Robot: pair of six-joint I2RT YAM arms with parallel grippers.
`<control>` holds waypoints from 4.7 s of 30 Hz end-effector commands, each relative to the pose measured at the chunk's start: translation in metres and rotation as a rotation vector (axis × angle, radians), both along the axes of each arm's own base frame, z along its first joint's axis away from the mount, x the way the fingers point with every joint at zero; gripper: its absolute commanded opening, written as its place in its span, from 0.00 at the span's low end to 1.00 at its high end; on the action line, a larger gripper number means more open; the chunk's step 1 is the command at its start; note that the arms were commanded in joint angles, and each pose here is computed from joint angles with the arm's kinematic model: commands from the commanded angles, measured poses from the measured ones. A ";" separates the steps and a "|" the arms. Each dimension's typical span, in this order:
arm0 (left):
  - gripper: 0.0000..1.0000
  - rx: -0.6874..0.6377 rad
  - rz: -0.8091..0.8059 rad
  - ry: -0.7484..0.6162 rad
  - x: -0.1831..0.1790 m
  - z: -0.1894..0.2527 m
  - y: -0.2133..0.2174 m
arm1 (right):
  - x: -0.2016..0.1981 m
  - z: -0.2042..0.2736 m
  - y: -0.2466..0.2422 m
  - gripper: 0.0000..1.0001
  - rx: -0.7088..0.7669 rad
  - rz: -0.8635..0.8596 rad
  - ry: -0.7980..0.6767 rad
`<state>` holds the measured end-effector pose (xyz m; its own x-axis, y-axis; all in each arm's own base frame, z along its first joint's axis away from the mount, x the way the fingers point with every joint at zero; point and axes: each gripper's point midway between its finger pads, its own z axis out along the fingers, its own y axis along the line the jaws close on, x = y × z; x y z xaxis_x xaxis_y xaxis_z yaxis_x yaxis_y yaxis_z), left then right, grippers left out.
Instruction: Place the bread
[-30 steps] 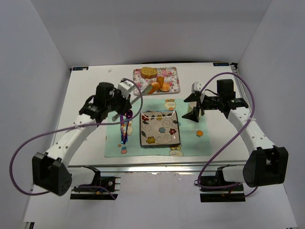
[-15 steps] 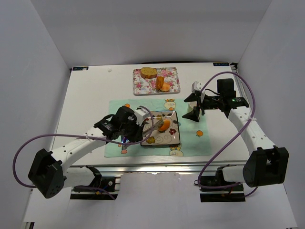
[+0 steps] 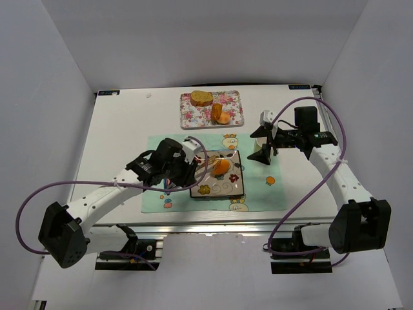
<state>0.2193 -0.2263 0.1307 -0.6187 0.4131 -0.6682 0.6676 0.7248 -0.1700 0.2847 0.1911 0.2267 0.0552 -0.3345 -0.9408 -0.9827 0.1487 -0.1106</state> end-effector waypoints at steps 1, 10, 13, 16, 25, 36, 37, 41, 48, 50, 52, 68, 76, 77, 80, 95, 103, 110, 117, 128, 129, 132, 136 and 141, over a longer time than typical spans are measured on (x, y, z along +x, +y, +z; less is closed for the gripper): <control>0.49 -0.045 0.007 -0.074 0.010 0.033 -0.006 | -0.002 0.012 0.000 0.89 0.016 0.006 -0.029; 0.45 -0.051 0.014 -0.149 0.024 0.063 -0.008 | -0.001 0.013 0.000 0.89 0.017 0.007 -0.035; 0.37 -0.008 0.022 -0.212 0.040 0.073 -0.007 | -0.002 0.013 0.000 0.89 0.018 0.008 -0.036; 0.26 0.151 0.034 -0.291 0.069 0.069 0.005 | -0.001 0.012 0.001 0.89 0.020 0.010 -0.034; 0.35 0.456 0.066 -0.513 0.178 0.059 -0.007 | 0.000 0.015 0.001 0.89 0.030 0.019 -0.055; 0.39 0.434 0.181 -0.588 0.242 0.082 -0.029 | -0.001 0.009 -0.002 0.89 0.030 0.009 -0.051; 0.39 0.423 0.188 -0.587 0.243 0.083 -0.030 | -0.001 0.008 -0.002 0.89 0.029 0.008 -0.050; 0.42 0.352 0.223 -0.570 0.247 0.079 -0.038 | 0.000 0.006 -0.003 0.89 0.029 0.006 -0.042; 0.46 0.298 0.216 -0.531 0.251 0.066 -0.053 | 0.000 0.005 -0.005 0.89 0.030 0.001 -0.039; 0.46 0.300 0.211 -0.528 0.251 0.064 -0.054 | 0.001 0.005 -0.005 0.89 0.030 -0.002 -0.039; 0.49 0.302 0.211 -0.529 0.252 0.065 -0.054 | -0.001 0.005 -0.006 0.89 0.030 -0.003 -0.037; 0.55 0.315 0.159 -0.488 0.247 0.051 -0.056 | -0.001 0.003 -0.008 0.89 0.037 -0.007 -0.032; 0.54 0.312 0.135 -0.457 0.243 0.037 -0.059 | -0.002 0.002 -0.009 0.89 0.037 -0.010 -0.031; 0.54 0.313 0.136 -0.458 0.243 0.036 -0.059 | -0.001 0.002 -0.009 0.89 0.038 -0.010 -0.029; 0.54 0.329 0.146 -0.455 0.245 0.031 -0.056 | -0.002 0.002 -0.009 0.89 0.039 -0.009 -0.029; 0.54 0.359 0.143 -0.415 0.249 0.008 -0.052 | -0.001 0.002 -0.010 0.89 0.042 -0.012 -0.027; 0.49 0.368 0.174 -0.432 0.251 0.013 -0.045 | 0.001 0.005 -0.010 0.89 0.044 -0.011 -0.031; 0.40 0.377 0.197 -0.442 0.253 0.017 -0.038 | 0.000 0.005 -0.009 0.89 0.048 -0.007 -0.028; 0.06 0.353 0.240 -0.456 0.257 0.033 -0.030 | 0.000 0.006 -0.010 0.89 0.048 -0.009 -0.026; 0.00 0.278 0.327 -0.504 0.257 0.076 -0.013 | 0.000 0.006 -0.010 0.89 0.049 -0.006 -0.026; 0.00 0.270 0.330 -0.506 0.256 0.080 -0.012 | -0.001 0.006 -0.009 0.89 0.049 -0.006 -0.026; 0.00 0.241 0.319 -0.492 0.249 0.088 -0.009 | 0.000 0.006 -0.010 0.89 0.048 -0.007 -0.028; 0.00 0.191 0.273 -0.400 0.219 0.079 -0.007 | 0.000 0.007 -0.011 0.89 0.042 -0.011 -0.033; 0.00 0.064 0.219 -0.289 0.151 0.079 0.001 | -0.001 0.005 -0.011 0.90 0.041 -0.012 -0.025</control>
